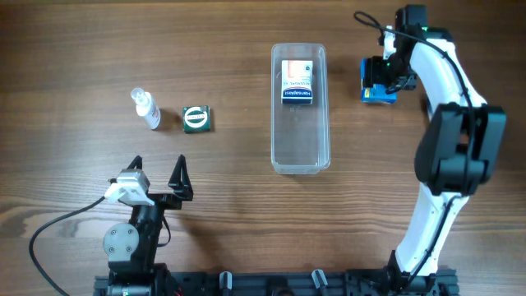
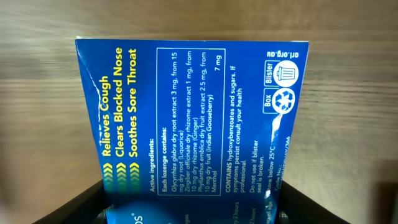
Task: Pack container
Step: 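Carry the blue box into the container and release it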
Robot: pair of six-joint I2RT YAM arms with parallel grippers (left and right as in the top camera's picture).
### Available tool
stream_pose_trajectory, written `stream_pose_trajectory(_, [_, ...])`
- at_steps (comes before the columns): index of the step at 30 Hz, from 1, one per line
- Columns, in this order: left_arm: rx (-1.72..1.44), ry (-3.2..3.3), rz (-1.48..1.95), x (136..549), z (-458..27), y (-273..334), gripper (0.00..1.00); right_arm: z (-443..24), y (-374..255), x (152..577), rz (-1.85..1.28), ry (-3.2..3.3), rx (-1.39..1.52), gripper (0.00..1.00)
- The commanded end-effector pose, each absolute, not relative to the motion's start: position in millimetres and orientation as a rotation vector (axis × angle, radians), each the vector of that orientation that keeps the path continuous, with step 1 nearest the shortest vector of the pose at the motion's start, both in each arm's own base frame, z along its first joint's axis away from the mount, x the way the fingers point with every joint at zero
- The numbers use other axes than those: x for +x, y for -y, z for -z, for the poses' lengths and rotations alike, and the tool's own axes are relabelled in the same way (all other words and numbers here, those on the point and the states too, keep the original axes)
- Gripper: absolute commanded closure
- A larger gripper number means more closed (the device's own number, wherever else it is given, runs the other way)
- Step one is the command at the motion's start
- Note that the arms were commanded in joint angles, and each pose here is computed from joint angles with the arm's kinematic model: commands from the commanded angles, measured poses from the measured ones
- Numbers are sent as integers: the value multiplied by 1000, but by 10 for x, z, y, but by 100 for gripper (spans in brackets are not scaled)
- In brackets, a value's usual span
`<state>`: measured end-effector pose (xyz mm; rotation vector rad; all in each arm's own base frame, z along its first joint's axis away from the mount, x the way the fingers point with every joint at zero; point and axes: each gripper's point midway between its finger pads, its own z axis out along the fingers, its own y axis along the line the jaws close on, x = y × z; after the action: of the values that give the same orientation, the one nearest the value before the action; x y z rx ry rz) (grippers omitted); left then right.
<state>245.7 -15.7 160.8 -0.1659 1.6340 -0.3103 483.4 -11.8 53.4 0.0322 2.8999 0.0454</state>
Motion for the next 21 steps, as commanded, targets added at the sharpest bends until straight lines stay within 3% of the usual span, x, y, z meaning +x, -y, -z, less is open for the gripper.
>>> stream_pose_trajectory(1, [-191, -1632, 306, 2456, -1592, 120, 0, -1577, -390, 4819, -171, -2689, -39, 28])
stream_pose_trajectory(5, [-191, -1632, 306, 2456, -1592, 120, 0, -2162, -944, 4631, -233, -2571, -144, 28])
stream_pose_trajectory(8, [-191, -1632, 306, 2456, -1592, 120, 0, -2227, -1306, 4519, -227, -2560, -178, 28])
stream_pose_trajectory(21, [-191, -1632, 306, 2456, -1592, 120, 0, -1316, -1956, 4522, -139, -2718, -133, 27])
